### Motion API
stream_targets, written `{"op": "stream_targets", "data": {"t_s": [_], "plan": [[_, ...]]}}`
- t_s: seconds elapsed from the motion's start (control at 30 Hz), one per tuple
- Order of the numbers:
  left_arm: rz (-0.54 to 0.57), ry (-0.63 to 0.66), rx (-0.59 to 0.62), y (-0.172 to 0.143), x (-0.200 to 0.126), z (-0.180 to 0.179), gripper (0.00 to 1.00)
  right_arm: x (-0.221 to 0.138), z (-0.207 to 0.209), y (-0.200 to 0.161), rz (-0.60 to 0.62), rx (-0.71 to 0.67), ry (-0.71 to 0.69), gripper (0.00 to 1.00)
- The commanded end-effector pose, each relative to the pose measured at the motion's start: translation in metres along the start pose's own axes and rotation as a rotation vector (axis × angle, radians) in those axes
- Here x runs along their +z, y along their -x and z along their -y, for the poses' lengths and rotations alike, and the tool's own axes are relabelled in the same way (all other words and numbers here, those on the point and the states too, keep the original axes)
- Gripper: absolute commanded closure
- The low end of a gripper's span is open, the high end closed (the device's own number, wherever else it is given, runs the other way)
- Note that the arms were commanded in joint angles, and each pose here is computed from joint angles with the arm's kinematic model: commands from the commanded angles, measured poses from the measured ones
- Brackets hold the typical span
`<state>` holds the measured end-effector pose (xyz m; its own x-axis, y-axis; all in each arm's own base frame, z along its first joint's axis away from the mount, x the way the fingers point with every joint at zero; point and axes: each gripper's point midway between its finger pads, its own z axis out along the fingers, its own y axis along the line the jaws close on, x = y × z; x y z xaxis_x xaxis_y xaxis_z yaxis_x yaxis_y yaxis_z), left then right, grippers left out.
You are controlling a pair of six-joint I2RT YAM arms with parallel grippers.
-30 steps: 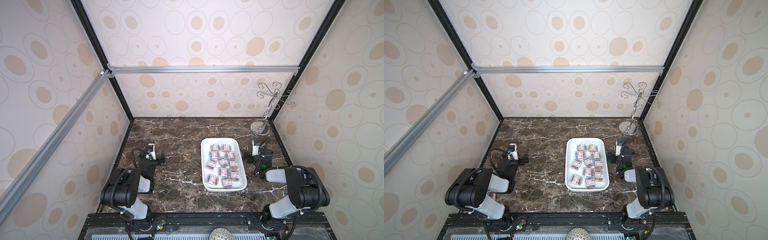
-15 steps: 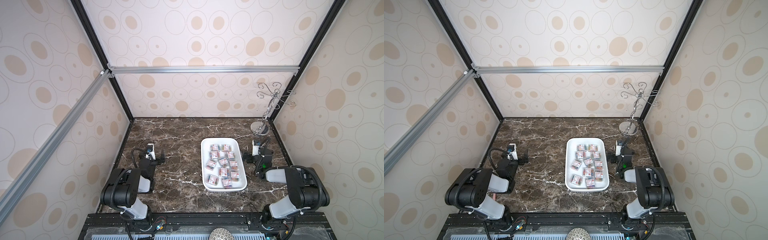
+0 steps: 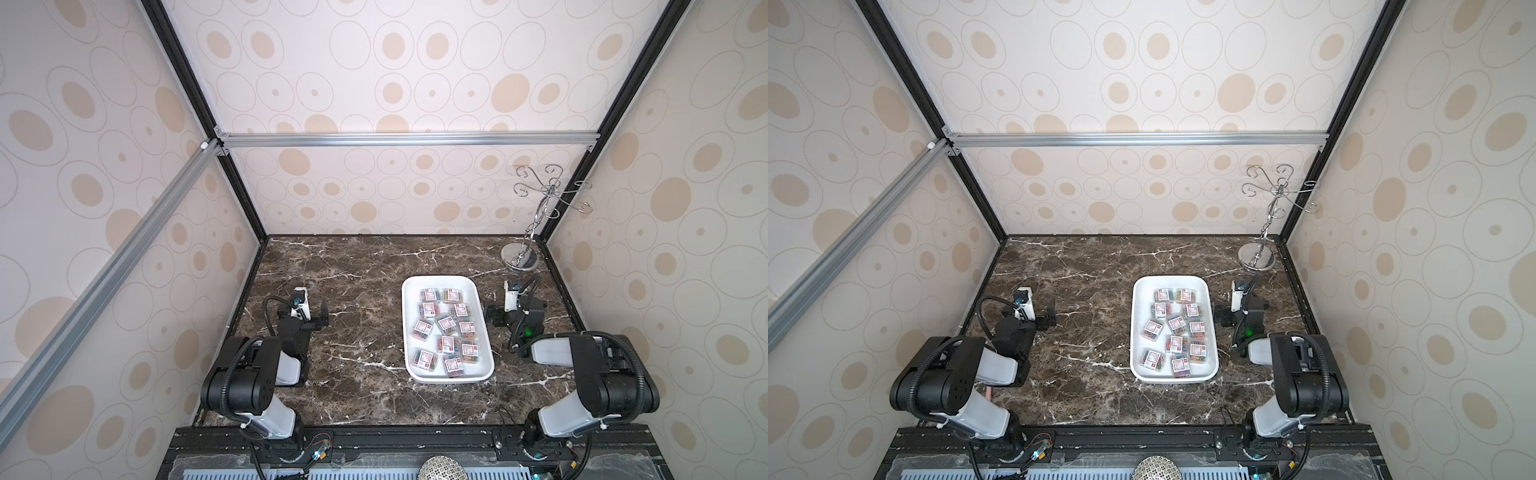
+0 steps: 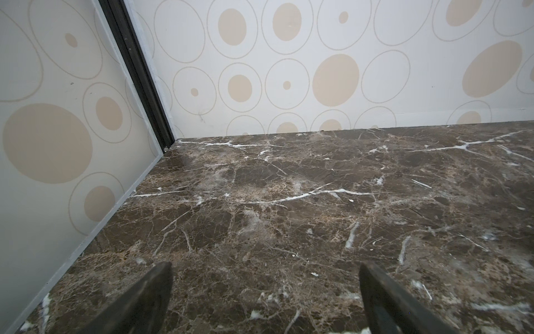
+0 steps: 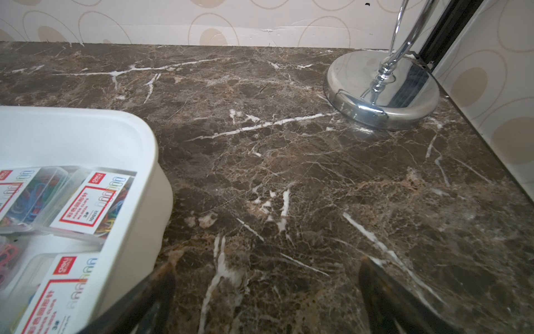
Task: Take the paper clips out of the storage box
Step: Move the storage box to the center of the board.
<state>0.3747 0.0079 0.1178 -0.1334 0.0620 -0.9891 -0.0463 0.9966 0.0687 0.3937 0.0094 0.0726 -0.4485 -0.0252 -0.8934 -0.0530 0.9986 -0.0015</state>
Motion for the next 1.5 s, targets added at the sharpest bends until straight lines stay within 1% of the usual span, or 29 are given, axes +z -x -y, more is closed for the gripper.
{"op": "stream_targets", "data": {"t_s": [0.0, 0.1, 0.17, 0.23, 0.3, 0.37, 0.43, 0.5, 0.57, 0.6, 0.67, 0.77, 0.87, 1.03, 1.2, 1.3, 1.4, 1.47], "plan": [[0.032, 0.017, 0.001, 0.011, 0.003, -0.004, 0.0, -0.002, -0.002, 0.011, 0.032, -0.002, -0.001, 0.0], [0.04, 0.009, 0.002, 0.013, 0.003, -0.002, 0.0, -0.006, 0.004, 0.016, 0.032, 0.013, -0.035, 0.0], [0.016, -0.005, 0.013, 0.018, 0.005, 0.0, 0.0, -0.013, 0.005, 0.024, 0.047, 0.013, -0.039, 0.0], [-0.003, 0.047, -0.002, 0.031, 0.008, -0.009, 0.0, -0.022, 0.004, 0.037, 0.049, 0.01, -0.034, 0.0], [0.032, 0.05, -0.019, 0.055, 0.004, -0.01, 0.0, -0.031, 0.01, 0.054, 0.03, 0.049, -0.072, 0.0], [0.077, 0.034, -0.098, 0.08, 0.0, -0.008, 0.0, -0.039, 0.013, 0.069, -0.006, 0.088, -0.092, 0.01], [0.075, 0.03, -0.184, 0.101, 0.002, -0.007, 0.0, -0.046, 0.007, 0.086, -0.023, 0.067, -0.108, 0.03], [0.018, 0.064, -0.275, 0.113, 0.009, -0.008, 0.0, -0.054, -0.002, 0.104, -0.024, 0.045, -0.12, 0.03], [-0.055, 0.106, -0.332, 0.117, 0.016, -0.01, 0.0, -0.061, -0.011, 0.114, -0.063, 0.062, -0.091, 0.03], [-0.079, 0.119, -0.349, 0.123, 0.02, -0.009, 0.0, -0.064, -0.016, 0.117, -0.087, 0.071, -0.069, 0.03], [-0.088, 0.1, -0.359, 0.131, 0.022, -0.001, 0.0, -0.068, -0.02, 0.122, -0.128, 0.08, -0.061, 0.06], [-0.083, 0.068, -0.413, 0.148, 0.022, 0.007, 0.0, -0.072, -0.027, 0.118, -0.212, 0.102, -0.037, 0.18], [-0.132, 0.021, -0.449, 0.151, 0.024, 0.018, 0.0, -0.069, -0.035, 0.102, -0.316, 0.119, -0.005, 0.24], [-0.297, -0.012, -0.43, 0.13, 0.037, 0.035, 0.0, -0.061, -0.05, 0.068, -0.444, 0.133, 0.012, 0.28], [-0.416, -0.111, -0.441, 0.11, 0.044, 0.062, 0.0, -0.059, -0.057, 0.036, -0.567, 0.132, -0.012, 0.42], [-0.467, -0.151, -0.44, 0.101, 0.049, 0.074, 0.0, -0.057, -0.061, 0.024, -0.608, 0.132, -0.005, 0.47], [-0.488, -0.166, -0.431, 0.098, 0.054, 0.083, 0.0, -0.052, -0.067, 0.013, -0.641, 0.135, 0.017, 0.52], [-0.496, -0.192, -0.415, 0.096, 0.057, 0.091, 0.02, -0.049, -0.07, 0.007, -0.659, 0.137, 0.033, 0.59]]}}
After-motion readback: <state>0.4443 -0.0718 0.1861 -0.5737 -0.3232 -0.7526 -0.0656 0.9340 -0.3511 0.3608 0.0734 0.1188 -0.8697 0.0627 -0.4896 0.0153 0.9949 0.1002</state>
